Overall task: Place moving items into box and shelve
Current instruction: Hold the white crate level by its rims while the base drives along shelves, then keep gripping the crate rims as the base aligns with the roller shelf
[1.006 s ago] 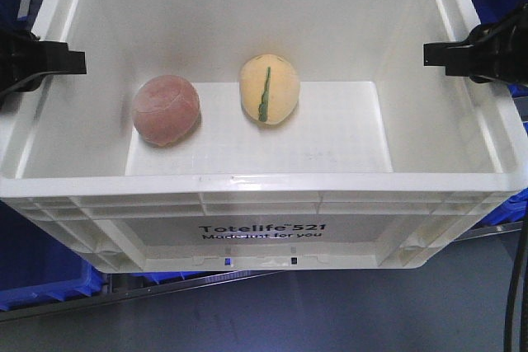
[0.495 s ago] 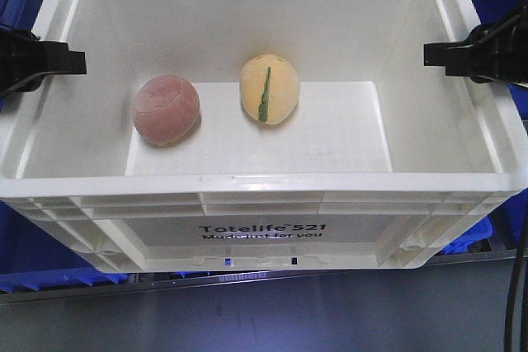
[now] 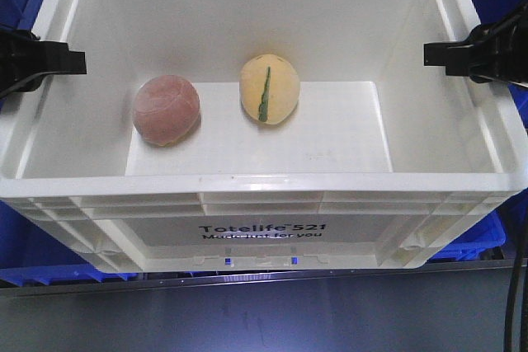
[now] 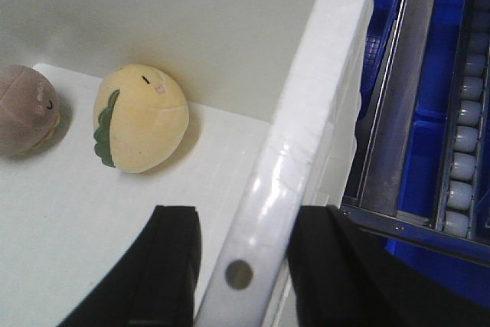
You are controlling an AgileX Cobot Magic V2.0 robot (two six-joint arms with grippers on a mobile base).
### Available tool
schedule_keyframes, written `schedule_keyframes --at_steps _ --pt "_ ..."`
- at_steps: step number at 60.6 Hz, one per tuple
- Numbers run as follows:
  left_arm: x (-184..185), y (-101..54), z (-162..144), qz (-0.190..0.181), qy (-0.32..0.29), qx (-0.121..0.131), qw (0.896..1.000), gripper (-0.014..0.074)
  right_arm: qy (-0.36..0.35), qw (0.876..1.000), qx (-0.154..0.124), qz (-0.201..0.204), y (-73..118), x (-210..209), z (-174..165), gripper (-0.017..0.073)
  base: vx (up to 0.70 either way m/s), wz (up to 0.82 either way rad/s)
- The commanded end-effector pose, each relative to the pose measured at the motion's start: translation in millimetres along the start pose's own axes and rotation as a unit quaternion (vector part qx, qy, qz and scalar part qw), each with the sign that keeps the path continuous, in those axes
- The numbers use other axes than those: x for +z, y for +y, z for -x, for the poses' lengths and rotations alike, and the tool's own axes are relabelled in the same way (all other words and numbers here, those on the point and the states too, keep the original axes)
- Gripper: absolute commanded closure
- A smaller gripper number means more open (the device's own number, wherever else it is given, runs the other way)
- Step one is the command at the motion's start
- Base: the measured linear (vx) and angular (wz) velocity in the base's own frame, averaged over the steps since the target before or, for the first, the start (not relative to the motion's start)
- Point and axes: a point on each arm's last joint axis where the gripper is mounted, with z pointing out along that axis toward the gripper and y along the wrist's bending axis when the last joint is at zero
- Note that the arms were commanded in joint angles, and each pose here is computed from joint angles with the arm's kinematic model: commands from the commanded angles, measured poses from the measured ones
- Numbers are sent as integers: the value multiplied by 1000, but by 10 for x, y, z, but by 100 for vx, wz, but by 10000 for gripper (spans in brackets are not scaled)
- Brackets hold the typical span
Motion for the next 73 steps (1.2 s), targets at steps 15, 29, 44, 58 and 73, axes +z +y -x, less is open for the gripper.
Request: schedule_keyframes --at_steps 15,29,44,58,73 --pt "-218 -148 235 -48 -107 -16 993 600 -80 997 -3 16 108 -188 200 565 0 1" --pt "-218 -148 235 -48 -107 -16 993 600 -80 997 -3 16 108 -188 200 565 3 4" --pt "-218 -148 235 -48 -107 -16 993 600 -80 997 -3 16 108 -188 200 565 6 5" --pt "-218 -148 235 -48 -107 -16 993 600 -80 997 -3 16 108 -188 200 565 7 1" --pt "-218 -148 235 -48 -107 -16 993 600 -80 997 -3 16 108 -188 200 565 10 -1"
